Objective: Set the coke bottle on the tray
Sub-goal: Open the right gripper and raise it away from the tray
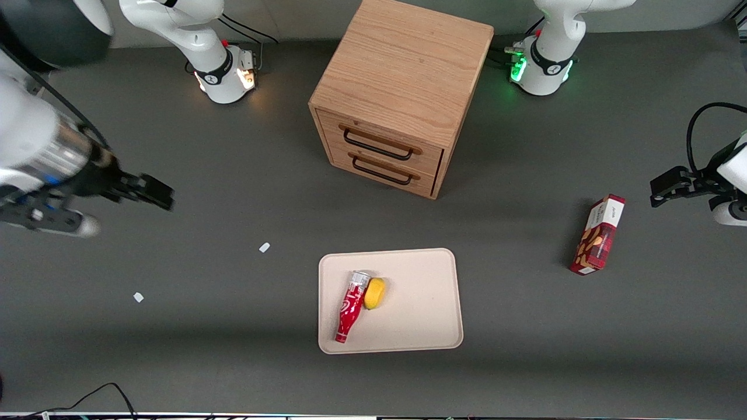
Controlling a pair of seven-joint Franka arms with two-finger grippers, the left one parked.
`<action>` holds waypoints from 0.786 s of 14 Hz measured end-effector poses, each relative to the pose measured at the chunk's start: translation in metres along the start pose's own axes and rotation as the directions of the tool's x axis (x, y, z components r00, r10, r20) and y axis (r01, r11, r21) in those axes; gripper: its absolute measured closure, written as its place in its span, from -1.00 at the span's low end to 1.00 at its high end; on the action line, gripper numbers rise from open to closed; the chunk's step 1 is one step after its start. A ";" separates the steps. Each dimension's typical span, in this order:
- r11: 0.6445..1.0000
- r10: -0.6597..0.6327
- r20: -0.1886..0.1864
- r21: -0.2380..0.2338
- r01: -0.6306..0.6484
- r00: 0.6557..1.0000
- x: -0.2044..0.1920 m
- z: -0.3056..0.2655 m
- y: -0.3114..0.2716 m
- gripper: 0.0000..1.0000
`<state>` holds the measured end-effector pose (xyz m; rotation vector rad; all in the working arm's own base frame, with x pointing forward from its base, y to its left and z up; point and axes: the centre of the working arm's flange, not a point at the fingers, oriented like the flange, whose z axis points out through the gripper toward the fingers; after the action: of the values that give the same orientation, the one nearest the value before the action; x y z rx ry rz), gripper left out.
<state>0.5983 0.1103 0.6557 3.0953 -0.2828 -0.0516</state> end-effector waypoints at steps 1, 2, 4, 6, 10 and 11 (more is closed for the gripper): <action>1.000 0.007 0.010 0.007 -0.008 1.000 -0.009 -0.005 0.019 -1.00; 1.000 0.020 0.019 0.015 -0.020 1.000 -0.020 -0.005 0.034 -1.00; 0.999 0.041 0.004 0.027 -0.041 0.999 -0.045 0.003 0.055 -1.00; 0.999 0.045 -0.011 0.029 -0.045 0.999 -0.074 0.020 0.064 -1.00; 0.998 0.045 -0.015 0.034 -0.045 0.999 -0.100 0.029 0.068 -1.00; 0.998 0.049 -0.011 0.034 -0.048 0.999 -0.098 0.027 0.068 -1.00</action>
<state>0.4884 0.0606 0.6344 3.1188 -0.3620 -0.0284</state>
